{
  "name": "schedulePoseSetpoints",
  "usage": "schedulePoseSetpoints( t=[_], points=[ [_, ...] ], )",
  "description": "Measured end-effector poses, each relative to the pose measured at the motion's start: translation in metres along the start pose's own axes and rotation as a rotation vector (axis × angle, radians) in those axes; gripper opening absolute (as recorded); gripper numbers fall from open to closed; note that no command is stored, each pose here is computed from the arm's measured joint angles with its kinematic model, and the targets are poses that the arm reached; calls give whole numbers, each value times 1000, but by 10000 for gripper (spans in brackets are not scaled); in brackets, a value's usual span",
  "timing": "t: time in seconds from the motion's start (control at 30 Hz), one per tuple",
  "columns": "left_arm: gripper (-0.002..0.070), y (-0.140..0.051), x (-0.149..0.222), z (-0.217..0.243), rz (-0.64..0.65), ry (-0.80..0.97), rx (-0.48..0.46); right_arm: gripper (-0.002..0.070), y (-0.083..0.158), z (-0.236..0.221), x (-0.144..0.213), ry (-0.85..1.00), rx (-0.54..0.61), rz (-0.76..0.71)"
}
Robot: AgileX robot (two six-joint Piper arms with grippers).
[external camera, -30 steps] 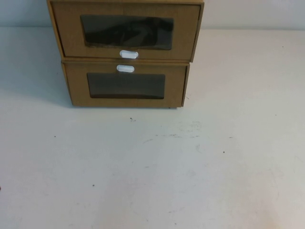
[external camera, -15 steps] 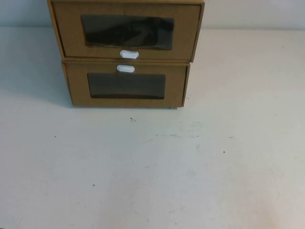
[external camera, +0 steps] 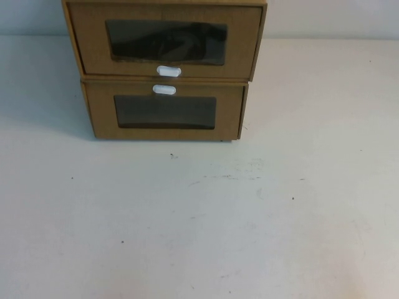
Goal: Close the shoe box
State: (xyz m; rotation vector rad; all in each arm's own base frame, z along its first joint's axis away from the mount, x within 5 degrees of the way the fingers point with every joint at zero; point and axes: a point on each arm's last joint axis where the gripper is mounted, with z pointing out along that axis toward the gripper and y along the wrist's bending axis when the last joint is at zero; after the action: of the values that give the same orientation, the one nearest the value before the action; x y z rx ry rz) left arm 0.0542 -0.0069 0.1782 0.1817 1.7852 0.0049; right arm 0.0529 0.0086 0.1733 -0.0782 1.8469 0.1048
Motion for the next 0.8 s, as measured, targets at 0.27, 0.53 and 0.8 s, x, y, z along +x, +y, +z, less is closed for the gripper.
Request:
schedulePoseSetpoints(
  t=[0.27, 0.53, 0.8],
  points=[
    [-2, -1, 6, 0, -2, 62, 15, -13, 0, 0, 0, 0, 0, 0],
    [-2, -1, 6, 0, -2, 62, 15, -13, 0, 0, 0, 0, 0, 0],
    [-2, -1, 6, 0, -3, 62, 15, -13, 0, 0, 0, 0, 0, 0]
  ],
)
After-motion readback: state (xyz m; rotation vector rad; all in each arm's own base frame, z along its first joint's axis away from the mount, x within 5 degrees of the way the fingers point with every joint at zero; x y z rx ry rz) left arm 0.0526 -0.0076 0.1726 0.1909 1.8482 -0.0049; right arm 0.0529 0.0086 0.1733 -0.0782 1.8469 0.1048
